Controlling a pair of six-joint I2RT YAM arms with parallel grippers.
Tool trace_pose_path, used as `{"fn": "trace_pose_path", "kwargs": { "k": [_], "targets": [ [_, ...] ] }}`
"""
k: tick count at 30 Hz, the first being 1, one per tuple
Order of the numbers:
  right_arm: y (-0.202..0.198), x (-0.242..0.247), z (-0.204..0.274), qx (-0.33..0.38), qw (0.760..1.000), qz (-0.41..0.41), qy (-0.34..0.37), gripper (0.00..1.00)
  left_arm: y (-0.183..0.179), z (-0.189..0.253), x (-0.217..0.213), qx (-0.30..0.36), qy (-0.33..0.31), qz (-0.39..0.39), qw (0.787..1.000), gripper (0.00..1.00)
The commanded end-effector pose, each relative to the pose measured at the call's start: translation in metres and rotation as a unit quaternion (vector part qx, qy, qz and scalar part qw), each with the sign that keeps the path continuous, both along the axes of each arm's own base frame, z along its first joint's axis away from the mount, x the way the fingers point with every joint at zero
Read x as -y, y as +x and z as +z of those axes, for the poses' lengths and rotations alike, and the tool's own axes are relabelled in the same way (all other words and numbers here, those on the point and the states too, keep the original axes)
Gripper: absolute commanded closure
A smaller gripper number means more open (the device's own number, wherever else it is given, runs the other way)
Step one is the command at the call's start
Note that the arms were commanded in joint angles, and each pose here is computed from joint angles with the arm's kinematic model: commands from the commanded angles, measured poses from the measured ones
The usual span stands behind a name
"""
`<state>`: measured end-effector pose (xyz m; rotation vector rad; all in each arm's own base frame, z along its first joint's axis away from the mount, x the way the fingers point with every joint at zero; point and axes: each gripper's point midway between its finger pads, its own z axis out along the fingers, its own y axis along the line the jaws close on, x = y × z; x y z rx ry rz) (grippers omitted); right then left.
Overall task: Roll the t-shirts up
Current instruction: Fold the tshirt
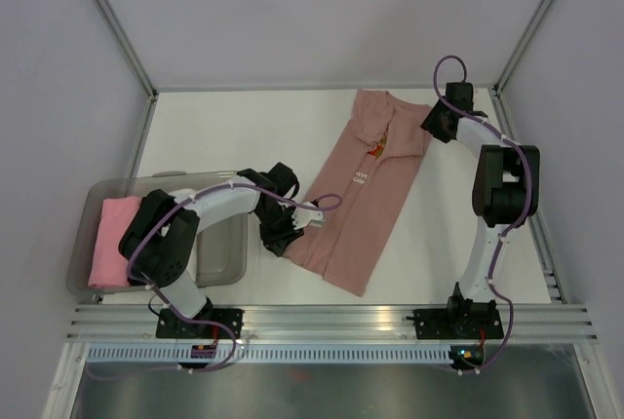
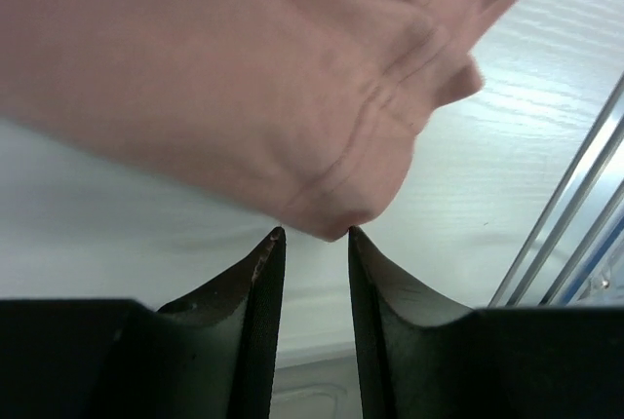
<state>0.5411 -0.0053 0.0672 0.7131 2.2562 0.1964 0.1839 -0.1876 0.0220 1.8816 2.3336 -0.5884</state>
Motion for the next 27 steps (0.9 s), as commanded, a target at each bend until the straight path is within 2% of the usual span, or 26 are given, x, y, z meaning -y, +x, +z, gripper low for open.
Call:
{"fn": "trace_pose_path", "kwargs": {
  "k": [1, 4, 7, 10, 16, 21, 27],
  "targets": [
    [-0.007, 0.005, -0.031, -0.035, 0.999, -0.018, 0.009, 0.5, 0.034, 0.021, -0.008, 0.043, -0.015, 0.02, 0.999, 0.62],
    [-0.003, 0.005, -0.053, -0.056, 0.998, -0.021, 0.013, 0.51, 0.045, 0.027, -0.01, 0.053, -0.02, 0.033, 0.998, 0.62],
    [0.005, -0.003, -0.067, -0.063, 0.997, -0.008, 0.033, 0.62, 0.047, 0.025, -0.015, 0.062, -0.01, 0.027, 0.998, 0.62],
    [0.017, -0.017, -0.073, -0.052, 0.997, 0.012, 0.062, 0.8, 0.045, 0.024, -0.019, 0.064, -0.006, 0.017, 0.998, 0.62],
    [0.041, -0.047, -0.066, -0.013, 0.994, 0.07, 0.082, 0.97, 0.041, 0.015, -0.014, 0.056, -0.004, 0.008, 0.998, 0.6],
    [0.059, -0.089, -0.052, 0.02, 0.987, 0.126, 0.096, 0.98, 0.032, 0.003, -0.002, 0.064, -0.015, -0.018, 0.998, 0.58],
    [0.064, -0.115, -0.051, 0.029, 0.981, 0.161, 0.104, 0.97, 0.003, -0.036, -0.006, 0.075, 0.026, -0.068, 0.995, 0.57]
  ]
}}
